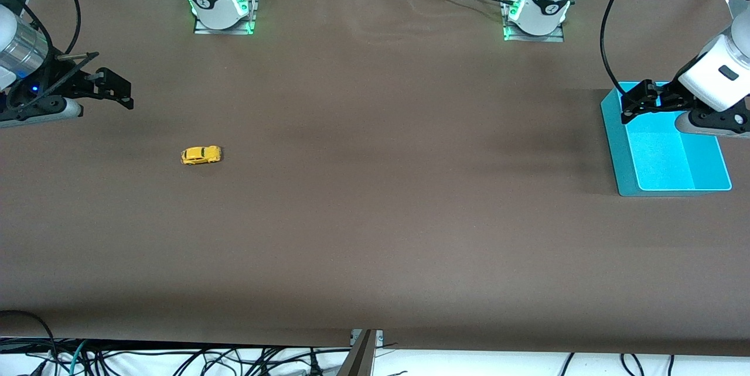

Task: Wind and store yellow beetle car
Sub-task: 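Move the right gripper toward the yellow beetle car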

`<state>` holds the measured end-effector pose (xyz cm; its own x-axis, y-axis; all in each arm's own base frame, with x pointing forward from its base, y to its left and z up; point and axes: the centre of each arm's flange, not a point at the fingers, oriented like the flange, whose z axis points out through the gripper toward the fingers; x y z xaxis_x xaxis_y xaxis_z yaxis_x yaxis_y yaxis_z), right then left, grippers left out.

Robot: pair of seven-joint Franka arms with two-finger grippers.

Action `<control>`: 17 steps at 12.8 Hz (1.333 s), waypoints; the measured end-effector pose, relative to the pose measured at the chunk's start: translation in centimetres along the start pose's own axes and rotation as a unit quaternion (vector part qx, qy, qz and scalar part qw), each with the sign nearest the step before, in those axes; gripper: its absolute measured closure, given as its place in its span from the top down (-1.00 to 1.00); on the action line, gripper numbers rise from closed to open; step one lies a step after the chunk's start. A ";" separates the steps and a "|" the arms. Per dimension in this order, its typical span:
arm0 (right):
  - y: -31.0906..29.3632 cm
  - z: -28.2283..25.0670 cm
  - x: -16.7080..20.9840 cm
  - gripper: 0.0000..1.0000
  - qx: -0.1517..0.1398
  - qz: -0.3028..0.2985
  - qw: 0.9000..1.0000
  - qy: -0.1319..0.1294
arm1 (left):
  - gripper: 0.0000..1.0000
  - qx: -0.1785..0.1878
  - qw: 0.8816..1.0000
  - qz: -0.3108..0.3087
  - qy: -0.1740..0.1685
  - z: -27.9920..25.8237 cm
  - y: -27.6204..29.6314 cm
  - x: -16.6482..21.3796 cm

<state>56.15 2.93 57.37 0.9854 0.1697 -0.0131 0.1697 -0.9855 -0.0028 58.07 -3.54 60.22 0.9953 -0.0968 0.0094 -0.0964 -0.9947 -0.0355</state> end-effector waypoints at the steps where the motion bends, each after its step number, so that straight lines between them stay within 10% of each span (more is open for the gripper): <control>1: 0.0 0.1 0.1 1.00 0.000 0.000 1.000 -0.001 | 1.00 0.000 1.000 0.001 0.000 0.0 0.1 0.0; 17: -0.6 1.8 1.0 1.00 0.003 -0.007 1.000 -0.013 | 1.00 -0.025 0.999 -0.008 -0.038 4.9 -0.9 2.1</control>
<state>56.97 3.73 55.53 0.9822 0.1837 -0.0391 0.1835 -0.9830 -0.0084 60.30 -2.64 55.38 0.9946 -0.0797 -0.0663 -0.0789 -0.9968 0.0146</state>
